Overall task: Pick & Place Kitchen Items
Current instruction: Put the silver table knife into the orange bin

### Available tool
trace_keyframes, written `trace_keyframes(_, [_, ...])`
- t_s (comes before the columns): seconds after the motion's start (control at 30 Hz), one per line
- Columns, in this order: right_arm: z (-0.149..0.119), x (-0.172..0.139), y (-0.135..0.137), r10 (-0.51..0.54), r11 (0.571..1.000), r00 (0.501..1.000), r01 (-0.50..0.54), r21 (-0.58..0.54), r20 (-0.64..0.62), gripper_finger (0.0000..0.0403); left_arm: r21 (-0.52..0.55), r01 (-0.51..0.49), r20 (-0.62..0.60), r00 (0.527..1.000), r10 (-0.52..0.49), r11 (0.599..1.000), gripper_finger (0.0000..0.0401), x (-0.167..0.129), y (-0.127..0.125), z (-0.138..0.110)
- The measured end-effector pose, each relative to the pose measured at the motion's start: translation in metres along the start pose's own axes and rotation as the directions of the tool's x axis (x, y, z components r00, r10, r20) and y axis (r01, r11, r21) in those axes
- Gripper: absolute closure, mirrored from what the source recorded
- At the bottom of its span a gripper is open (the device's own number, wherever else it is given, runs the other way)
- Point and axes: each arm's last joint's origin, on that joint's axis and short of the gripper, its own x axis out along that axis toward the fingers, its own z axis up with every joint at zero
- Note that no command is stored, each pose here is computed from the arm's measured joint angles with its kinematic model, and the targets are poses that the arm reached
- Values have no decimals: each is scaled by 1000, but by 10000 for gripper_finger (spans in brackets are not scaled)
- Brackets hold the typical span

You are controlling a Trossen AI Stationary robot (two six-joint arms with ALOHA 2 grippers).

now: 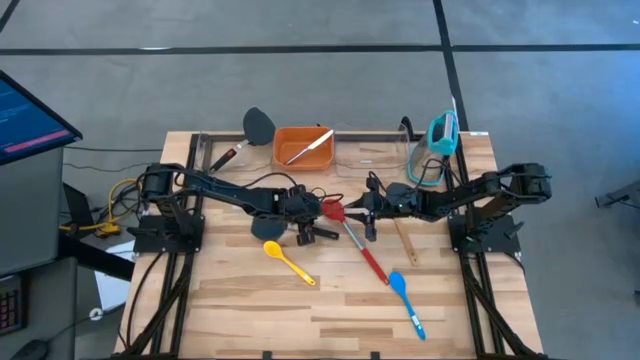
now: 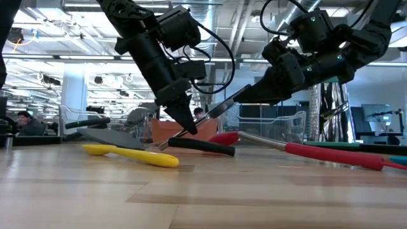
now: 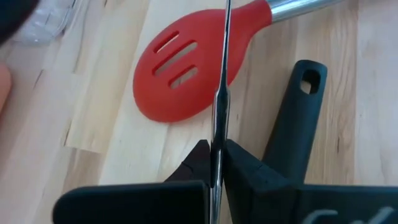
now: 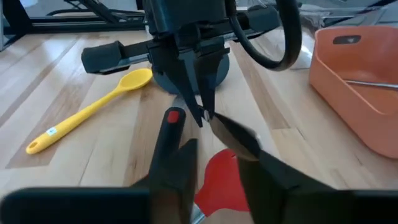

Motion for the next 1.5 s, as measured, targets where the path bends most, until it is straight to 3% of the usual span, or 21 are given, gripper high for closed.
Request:
trace_keyframes(0.17, [0, -1, 0, -5, 1000, 1000, 5, -30, -2, 199, 13, -30, 4, 1000, 30, 999, 398, -1, 4, 1])
trace_keyframes(0.3, [7, -5, 0, -15, 999, 1000, 16, -36, 28, 160, 21, -96, 57, 994, 95, 995, 398, -14, 12, 9])
trace_keyframes(0.5, [19, -18, 0, -17, 999, 999, 19, -38, 48, 156, -5, -214, 189, 959, 211, 977, 398, -59, 27, 26])
trace_keyframes(0.67, [24, -26, 2, -9, 999, 999, 11, -36, 42, 165, -33, -372, 283, 887, 366, 928, 398, -100, 42, 35])
trace_keyframes(0.87, [23, -25, 5, 2, 999, 999, -1, -40, 39, 176, -125, -449, 318, 827, 464, 885, 398, -125, 72, 38])
trace_keyframes(1.07, [23, -25, 5, 2, 999, 999, 0, -40, 38, 181, -195, -510, 251, 800, 545, 838, 398, -109, 114, 34])
trace_keyframes(1.27, [23, -25, 5, 2, 999, 999, 0, -40, 43, 181, -189, -524, 184, 812, 554, 831, 398, -70, 150, 25])
trace_keyframes(1.5, [23, -25, 4, 0, 999, 999, 2, -40, 43, 182, -200, -515, 146, 826, 545, 834, 398, -37, 175, 14])
